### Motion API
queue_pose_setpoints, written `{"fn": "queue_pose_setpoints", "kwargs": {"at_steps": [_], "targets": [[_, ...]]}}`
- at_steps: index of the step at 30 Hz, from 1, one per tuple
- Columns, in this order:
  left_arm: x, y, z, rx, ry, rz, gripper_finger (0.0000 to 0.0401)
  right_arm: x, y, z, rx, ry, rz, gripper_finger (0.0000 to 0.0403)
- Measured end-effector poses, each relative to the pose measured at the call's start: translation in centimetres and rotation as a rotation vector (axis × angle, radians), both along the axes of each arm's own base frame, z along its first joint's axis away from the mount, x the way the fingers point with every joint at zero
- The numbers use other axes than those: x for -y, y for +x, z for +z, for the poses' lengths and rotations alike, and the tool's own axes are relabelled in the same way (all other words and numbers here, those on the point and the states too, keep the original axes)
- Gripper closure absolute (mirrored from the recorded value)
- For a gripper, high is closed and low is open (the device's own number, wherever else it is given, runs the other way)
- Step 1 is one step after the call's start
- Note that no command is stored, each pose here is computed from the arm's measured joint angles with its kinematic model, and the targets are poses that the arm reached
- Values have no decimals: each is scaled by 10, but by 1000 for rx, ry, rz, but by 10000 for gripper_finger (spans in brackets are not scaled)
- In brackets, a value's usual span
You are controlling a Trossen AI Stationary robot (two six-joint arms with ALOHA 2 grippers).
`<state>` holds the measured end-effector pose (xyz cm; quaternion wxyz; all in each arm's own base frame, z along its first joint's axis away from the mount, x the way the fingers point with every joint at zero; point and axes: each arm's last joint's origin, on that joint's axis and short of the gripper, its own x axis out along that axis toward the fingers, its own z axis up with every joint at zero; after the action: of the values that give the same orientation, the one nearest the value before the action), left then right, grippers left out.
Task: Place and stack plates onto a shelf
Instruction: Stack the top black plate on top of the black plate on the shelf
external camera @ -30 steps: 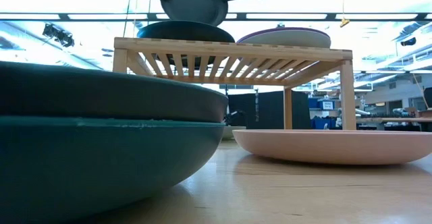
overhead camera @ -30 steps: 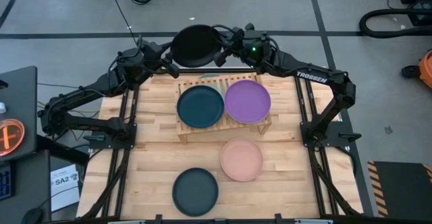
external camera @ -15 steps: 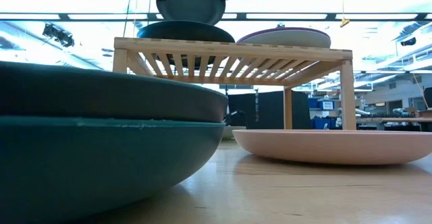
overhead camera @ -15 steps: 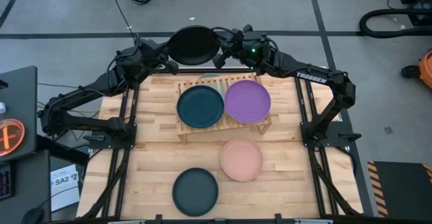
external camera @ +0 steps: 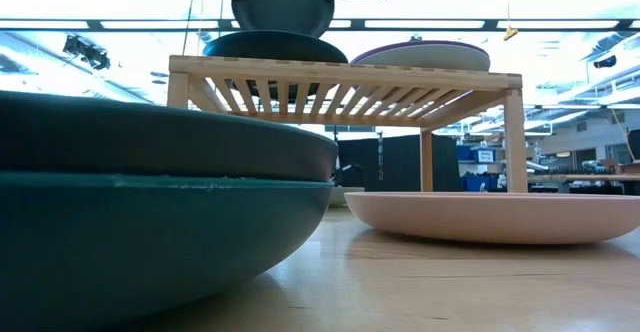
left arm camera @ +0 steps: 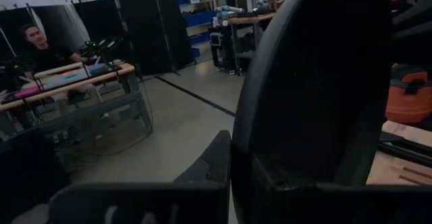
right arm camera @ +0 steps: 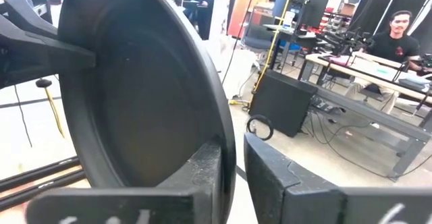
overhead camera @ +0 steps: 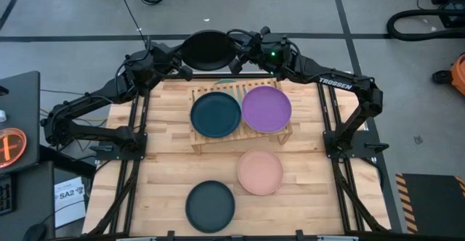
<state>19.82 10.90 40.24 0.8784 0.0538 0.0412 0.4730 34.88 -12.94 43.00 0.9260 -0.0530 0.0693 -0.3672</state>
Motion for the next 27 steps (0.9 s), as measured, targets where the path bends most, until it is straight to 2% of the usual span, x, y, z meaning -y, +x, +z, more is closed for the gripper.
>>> {"fn": "queue_pose_setpoints", "kwargs": {"at_steps": [19,27], "targets": [[0,0,0,6,-1,-1,377,1,-5,2,-9,-5,-74,198],[1,1,1,21,0,-26,377,-12,-38,20,-64,15,-46,185]]}}
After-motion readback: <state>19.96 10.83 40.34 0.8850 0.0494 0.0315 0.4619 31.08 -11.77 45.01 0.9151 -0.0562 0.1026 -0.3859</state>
